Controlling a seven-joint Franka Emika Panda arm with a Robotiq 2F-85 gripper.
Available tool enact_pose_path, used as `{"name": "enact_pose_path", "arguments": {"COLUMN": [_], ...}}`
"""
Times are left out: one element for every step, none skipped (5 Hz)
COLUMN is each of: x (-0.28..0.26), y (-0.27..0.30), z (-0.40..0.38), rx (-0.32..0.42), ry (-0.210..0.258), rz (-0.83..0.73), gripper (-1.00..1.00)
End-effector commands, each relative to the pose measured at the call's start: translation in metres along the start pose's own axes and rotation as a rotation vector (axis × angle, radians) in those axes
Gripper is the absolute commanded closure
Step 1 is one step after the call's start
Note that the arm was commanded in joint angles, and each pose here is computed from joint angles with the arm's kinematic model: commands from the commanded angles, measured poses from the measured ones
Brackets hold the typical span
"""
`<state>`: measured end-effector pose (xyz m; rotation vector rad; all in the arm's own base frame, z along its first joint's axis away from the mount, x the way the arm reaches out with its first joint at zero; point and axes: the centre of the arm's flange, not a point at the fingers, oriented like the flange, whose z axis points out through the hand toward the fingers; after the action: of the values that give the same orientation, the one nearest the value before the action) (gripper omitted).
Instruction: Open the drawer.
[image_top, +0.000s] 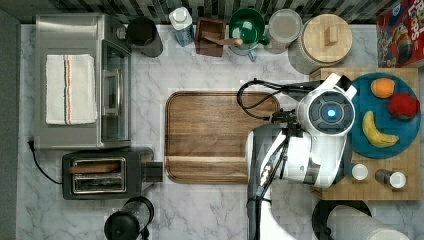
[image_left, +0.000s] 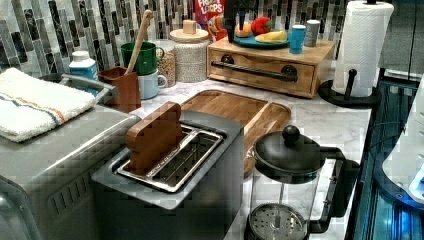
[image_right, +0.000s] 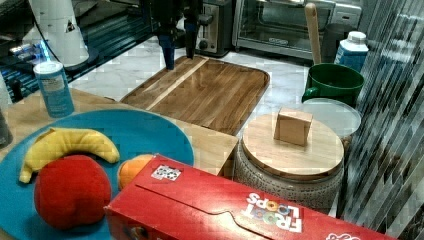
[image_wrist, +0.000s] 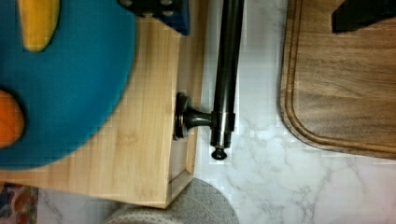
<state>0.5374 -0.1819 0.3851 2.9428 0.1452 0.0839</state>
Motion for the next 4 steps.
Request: {"name": "enact_pose_path", "arguments": {"x": [-0.006, -0.011, -0.013, -0.014], "y": [0.002, 0.005, 0.008, 0.002], "z": [0.055, 0.072, 0.089, 0.096], "rx": [0.020, 0.010, 0.032, 0.055], "ry": [-0.006, -0.006, -0.012, -0.007], "rz": [-0.008, 0.010, 0.022, 0.043], "gripper": [-1.00, -1.00, -1.00, -1.00]}}
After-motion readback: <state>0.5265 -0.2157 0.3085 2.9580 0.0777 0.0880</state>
